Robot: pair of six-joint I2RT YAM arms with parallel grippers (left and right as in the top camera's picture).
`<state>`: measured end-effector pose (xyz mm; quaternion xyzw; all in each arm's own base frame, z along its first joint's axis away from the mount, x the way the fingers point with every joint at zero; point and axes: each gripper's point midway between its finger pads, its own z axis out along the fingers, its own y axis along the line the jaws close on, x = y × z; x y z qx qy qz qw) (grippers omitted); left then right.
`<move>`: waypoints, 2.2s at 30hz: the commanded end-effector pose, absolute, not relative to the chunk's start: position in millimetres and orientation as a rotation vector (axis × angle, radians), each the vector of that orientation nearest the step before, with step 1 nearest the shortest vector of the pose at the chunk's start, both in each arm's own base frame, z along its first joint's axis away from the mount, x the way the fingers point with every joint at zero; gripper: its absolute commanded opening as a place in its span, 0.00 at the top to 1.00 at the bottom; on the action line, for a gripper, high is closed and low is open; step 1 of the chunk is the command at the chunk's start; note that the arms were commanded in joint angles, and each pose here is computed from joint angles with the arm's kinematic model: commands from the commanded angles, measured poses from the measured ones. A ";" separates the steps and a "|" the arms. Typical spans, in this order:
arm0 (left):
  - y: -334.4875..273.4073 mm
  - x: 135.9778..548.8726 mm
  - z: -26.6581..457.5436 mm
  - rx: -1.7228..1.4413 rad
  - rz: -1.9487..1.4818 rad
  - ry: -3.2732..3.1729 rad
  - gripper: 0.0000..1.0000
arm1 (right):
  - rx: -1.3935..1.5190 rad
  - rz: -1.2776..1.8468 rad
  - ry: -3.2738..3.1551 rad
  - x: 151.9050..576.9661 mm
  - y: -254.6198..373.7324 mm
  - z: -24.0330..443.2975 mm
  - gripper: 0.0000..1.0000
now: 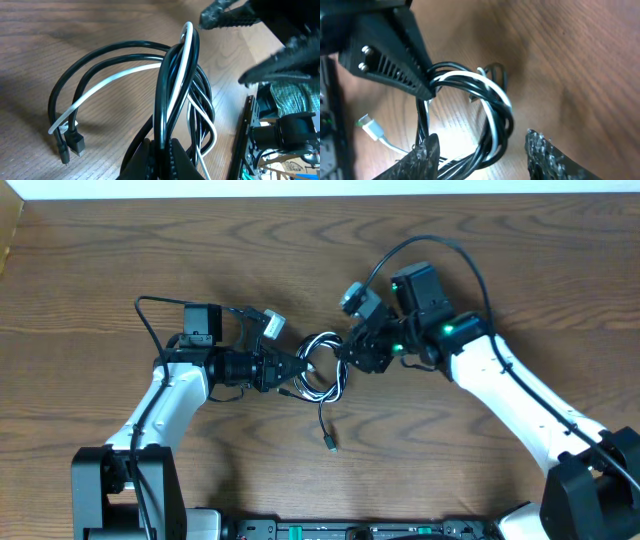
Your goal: Untangle cables
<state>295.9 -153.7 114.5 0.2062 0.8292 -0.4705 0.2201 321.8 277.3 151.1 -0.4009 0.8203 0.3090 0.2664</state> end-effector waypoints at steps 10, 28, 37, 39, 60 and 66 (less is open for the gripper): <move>-153.4 304.0 129.4 0.543 -1.303 2.275 0.92 | -1.571 0.514 1.825 291.6 308.0 164.0 0.44; -153.4 304.1 129.4 0.528 -1.309 2.282 0.92 | -1.758 0.420 1.785 281.8 326.3 119.3 0.63; -153.4 304.0 129.5 0.527 -1.310 2.283 0.92 | -1.725 0.208 1.784 305.1 321.9 116.4 0.49; -153.4 303.9 129.4 0.527 -1.310 2.283 0.92 | -1.727 0.205 1.782 305.3 321.8 116.2 0.47; -154.0 298.6 127.8 0.511 -1.334 2.308 0.93 | -1.679 0.220 1.779 325.0 340.7 89.7 0.40; -153.8 298.7 127.7 0.510 -1.332 2.308 0.92 | -1.632 0.235 1.788 331.0 346.4 88.0 0.42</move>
